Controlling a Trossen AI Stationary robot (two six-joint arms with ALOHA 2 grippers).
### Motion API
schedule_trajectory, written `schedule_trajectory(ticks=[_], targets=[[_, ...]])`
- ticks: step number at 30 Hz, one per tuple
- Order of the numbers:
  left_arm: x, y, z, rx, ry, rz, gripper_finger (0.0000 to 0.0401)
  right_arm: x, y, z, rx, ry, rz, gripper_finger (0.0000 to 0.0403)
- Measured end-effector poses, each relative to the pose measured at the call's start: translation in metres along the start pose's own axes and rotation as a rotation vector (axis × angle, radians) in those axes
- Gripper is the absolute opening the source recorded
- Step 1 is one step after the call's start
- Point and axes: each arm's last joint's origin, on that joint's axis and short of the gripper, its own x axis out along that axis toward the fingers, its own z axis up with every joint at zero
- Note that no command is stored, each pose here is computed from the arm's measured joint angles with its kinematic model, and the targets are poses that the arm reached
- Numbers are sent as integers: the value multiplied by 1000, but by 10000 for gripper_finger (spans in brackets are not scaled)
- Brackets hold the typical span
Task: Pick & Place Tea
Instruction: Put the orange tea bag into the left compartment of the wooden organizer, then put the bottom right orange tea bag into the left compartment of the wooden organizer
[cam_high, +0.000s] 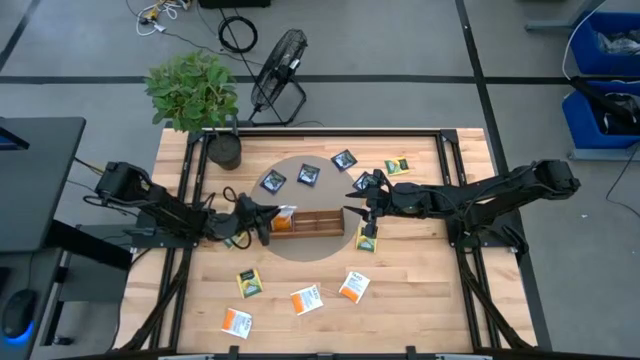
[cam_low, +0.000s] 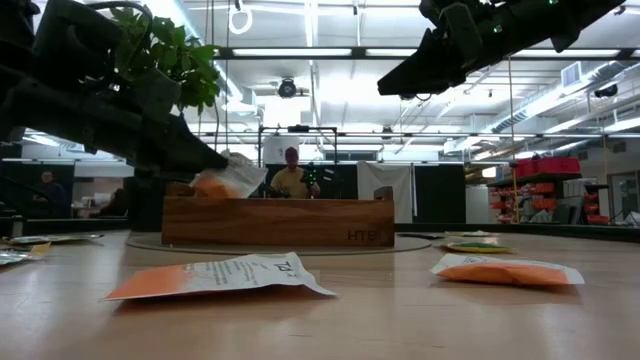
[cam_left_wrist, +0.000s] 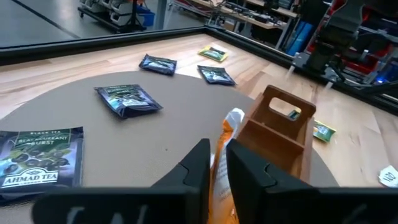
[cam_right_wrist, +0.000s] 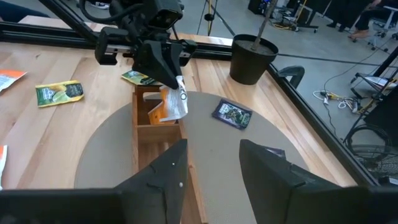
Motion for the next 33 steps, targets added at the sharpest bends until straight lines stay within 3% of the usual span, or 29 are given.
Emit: schedule_trajectory(ticks=[14,21,33], targets=[[-1,-3,2,-12,-20,-23,122,0,0,-3,-2,35,3,153],[-2,-3,11,68,-52,-40,161,0,0,-3,1,35,3,153],[-10,-9,30,160,-110,-149,161,0,2,-7,7,-10,52,153]])
